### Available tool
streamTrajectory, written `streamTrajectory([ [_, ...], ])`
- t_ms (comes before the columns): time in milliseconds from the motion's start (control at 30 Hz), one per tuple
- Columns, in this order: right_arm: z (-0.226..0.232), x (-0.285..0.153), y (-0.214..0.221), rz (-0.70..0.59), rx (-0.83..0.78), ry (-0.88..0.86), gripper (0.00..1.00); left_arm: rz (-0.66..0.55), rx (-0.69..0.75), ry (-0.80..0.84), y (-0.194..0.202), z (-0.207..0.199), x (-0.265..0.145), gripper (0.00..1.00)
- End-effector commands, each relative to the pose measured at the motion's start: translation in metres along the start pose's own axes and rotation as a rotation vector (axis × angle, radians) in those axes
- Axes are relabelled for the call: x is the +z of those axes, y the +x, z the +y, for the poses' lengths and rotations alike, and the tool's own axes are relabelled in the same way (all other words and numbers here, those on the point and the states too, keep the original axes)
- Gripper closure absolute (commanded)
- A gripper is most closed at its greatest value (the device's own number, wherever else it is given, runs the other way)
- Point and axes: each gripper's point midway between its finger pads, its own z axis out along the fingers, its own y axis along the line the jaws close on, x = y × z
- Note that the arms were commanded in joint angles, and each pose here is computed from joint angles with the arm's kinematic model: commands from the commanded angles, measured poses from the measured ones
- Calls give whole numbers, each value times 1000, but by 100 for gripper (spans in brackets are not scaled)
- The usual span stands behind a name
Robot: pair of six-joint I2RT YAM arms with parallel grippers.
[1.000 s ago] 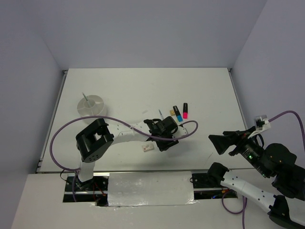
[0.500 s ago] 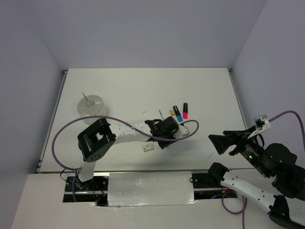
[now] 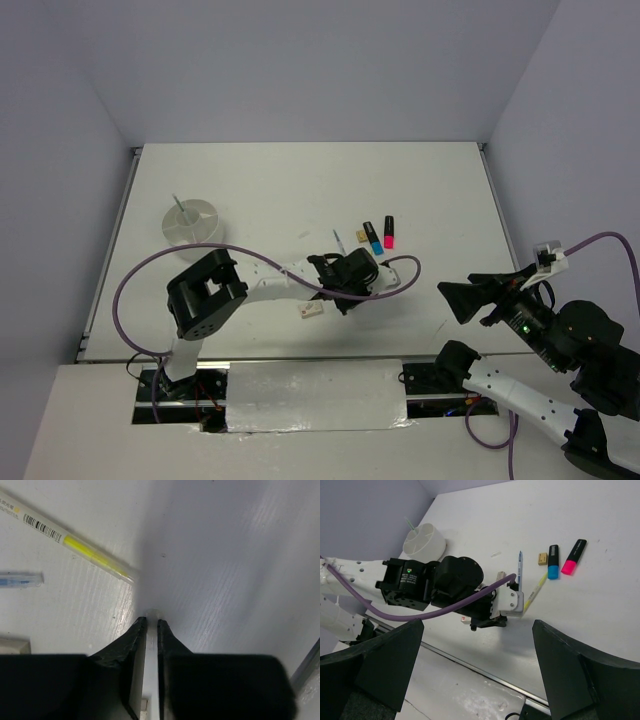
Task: Sort the stationery into containers
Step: Close the pen cap on the pen.
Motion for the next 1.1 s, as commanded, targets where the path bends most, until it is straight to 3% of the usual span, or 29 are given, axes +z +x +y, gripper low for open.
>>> streamTrajectory([
  [0, 5, -1, -11, -44, 3, -26, 2, 85, 6, 17, 28, -9, 17, 82],
  [133, 5, 0, -10, -43, 3, -24, 2, 104, -3, 13, 37, -11, 17, 99],
  [300, 4, -2, -14, -61, 14, -20, 3, -4, -60, 6, 14, -13, -5, 100],
  [500, 2, 0, -17, -86, 25, -5, 3, -289, -140, -79, -56, 6, -78, 100],
  [667, 13, 34, -7, -42, 69, 25, 0, -512, -178, 20, -97, -3, -148, 100],
  [700, 18, 38, -10, -51, 95, 14, 0, -610, -169, 43, -112, -7, -176, 100],
  [767, 35, 45, -17, -65, 174, -36, 0, -684, -151, 95, -111, -18, -194, 100],
  [800, 40, 47, -17, -67, 197, -57, 0, -811, -141, 109, -125, -22, -229, 100],
  [900, 62, 49, -23, -73, 304, -149, 0, -934, -114, 150, -122, -32, -270, 100],
  [1067, 96, 60, -12, -31, 514, -316, 0, -1058, -40, 202, -124, -47, -320, 100],
])
